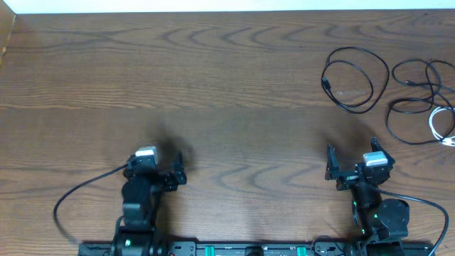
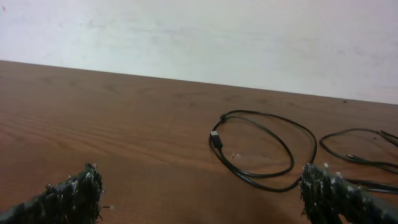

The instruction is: Untangle cables

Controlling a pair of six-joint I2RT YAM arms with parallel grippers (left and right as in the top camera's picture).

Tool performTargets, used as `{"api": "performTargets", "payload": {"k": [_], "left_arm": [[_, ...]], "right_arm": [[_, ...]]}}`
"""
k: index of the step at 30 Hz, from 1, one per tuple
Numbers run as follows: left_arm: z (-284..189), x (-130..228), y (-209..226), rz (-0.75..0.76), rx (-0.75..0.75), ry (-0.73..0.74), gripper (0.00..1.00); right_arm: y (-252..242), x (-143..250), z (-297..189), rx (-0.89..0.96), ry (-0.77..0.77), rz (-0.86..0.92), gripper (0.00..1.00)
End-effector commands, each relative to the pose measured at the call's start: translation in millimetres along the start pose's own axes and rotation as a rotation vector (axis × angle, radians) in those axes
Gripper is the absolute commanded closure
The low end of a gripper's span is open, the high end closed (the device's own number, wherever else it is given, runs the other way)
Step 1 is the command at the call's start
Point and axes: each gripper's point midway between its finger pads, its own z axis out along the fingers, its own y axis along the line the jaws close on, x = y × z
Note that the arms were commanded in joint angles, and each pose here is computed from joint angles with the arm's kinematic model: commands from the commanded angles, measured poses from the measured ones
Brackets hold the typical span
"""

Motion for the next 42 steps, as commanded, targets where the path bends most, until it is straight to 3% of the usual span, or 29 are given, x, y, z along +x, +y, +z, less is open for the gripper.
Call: {"api": "performTargets", "payload": {"k": [1, 4, 42], "left_arm": [[-12, -25, 2, 0.066, -0.014, -0.135, 0.0], [-23, -50, -3, 0.075, 0.004, -0.257, 0.0], [-22, -45, -1, 0.076, -0.007, -0.235, 0.0]], "right_arm": [[-1, 0, 0, 0.005, 0.0, 0.006, 0.01], [-1, 0, 0, 0.005, -0.001, 0.006, 0.01], [-1, 0, 0, 0.005, 0.0, 0.006, 0.01]]}}
